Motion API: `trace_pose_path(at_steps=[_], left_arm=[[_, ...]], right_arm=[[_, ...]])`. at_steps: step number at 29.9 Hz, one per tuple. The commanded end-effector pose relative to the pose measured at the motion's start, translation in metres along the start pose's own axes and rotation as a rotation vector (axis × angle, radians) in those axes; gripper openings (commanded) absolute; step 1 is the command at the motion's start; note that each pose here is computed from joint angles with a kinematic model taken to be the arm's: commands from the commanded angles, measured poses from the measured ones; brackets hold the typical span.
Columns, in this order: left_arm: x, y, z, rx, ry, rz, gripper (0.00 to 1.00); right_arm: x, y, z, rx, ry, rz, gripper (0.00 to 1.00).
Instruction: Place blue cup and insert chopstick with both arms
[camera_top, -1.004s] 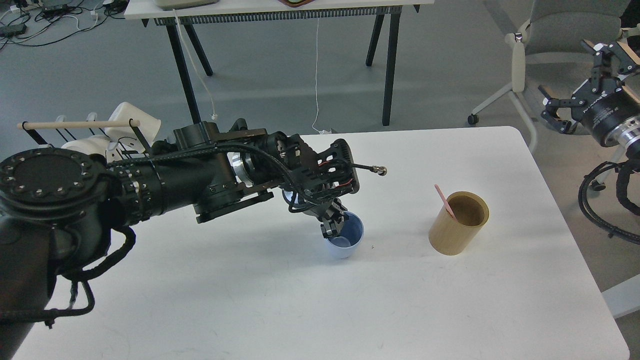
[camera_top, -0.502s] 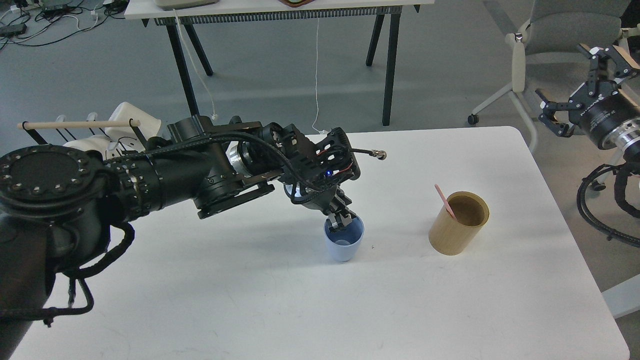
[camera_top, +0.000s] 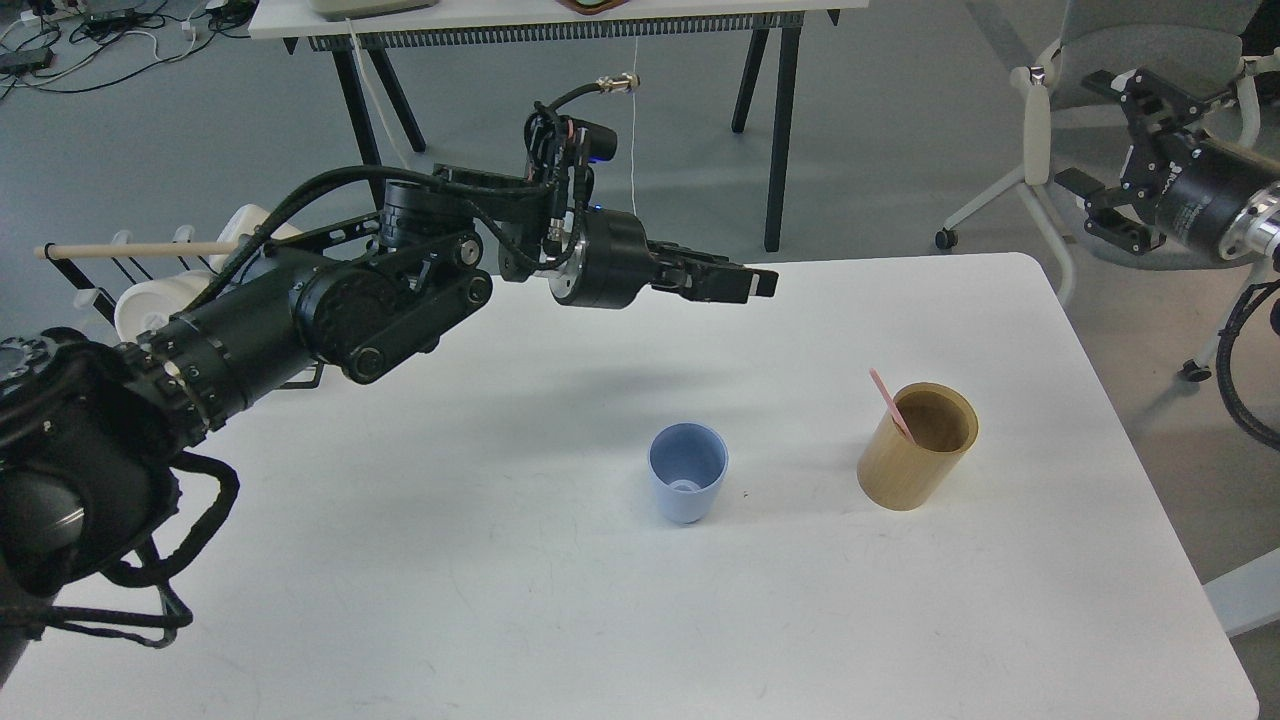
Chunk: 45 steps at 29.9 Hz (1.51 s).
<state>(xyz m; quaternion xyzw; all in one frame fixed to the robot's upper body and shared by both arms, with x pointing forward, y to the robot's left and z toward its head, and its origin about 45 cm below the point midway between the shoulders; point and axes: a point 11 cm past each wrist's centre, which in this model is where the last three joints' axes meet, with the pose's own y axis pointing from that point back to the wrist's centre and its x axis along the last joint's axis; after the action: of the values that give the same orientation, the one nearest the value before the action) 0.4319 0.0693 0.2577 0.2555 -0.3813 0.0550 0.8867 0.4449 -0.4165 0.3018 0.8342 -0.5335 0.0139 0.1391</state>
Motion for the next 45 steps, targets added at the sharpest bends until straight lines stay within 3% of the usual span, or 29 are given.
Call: trace_pose_path(at_steps=[1, 6, 10, 19, 25, 28, 36, 41, 45], left_arm=[[0.007, 0.019, -0.011, -0.066, 0.196, 0.139, 0.77], [0.011, 0.039, -0.023, -0.118, 0.356, 0.242, 0.79], [0.007, 0.038, -0.024, -0.128, 0.381, 0.246, 0.79], [0.008, 0.039, -0.024, -0.133, 0.386, 0.253, 0.79], [0.020, 0.053, -0.028, -0.212, 0.530, 0.373, 0.81], [0.024, 0.066, -0.035, -0.245, 0.613, 0.439, 0.84], [0.009, 0.074, -0.050, -0.238, 0.687, 0.469, 0.86], [0.001, 0.074, -0.054, -0.229, 0.704, 0.467, 0.86], [-0.002, 0.074, -0.056, -0.227, 0.711, 0.465, 0.86]], right_arm=[[-0.005, 0.007, -0.016, -0.051, 0.216, -0.061, 0.99], [0.045, 0.029, -0.058, 0.077, 0.140, 0.103, 0.99], [0.086, 0.054, -0.045, 0.166, -0.125, 0.266, 0.99], [0.082, 0.056, -0.023, 0.172, -0.232, 0.275, 0.99], [0.039, 0.043, -0.011, 0.101, -0.160, 0.122, 0.99], [0.022, 0.045, -0.025, 0.053, 0.018, 0.036, 0.99], [-0.033, 0.061, -0.090, 0.077, 0.476, -0.165, 0.99], [-0.080, 0.067, -0.096, 0.041, 0.817, -0.312, 0.99], [-0.112, 0.072, -0.073, -0.002, 1.103, -0.447, 0.99]])
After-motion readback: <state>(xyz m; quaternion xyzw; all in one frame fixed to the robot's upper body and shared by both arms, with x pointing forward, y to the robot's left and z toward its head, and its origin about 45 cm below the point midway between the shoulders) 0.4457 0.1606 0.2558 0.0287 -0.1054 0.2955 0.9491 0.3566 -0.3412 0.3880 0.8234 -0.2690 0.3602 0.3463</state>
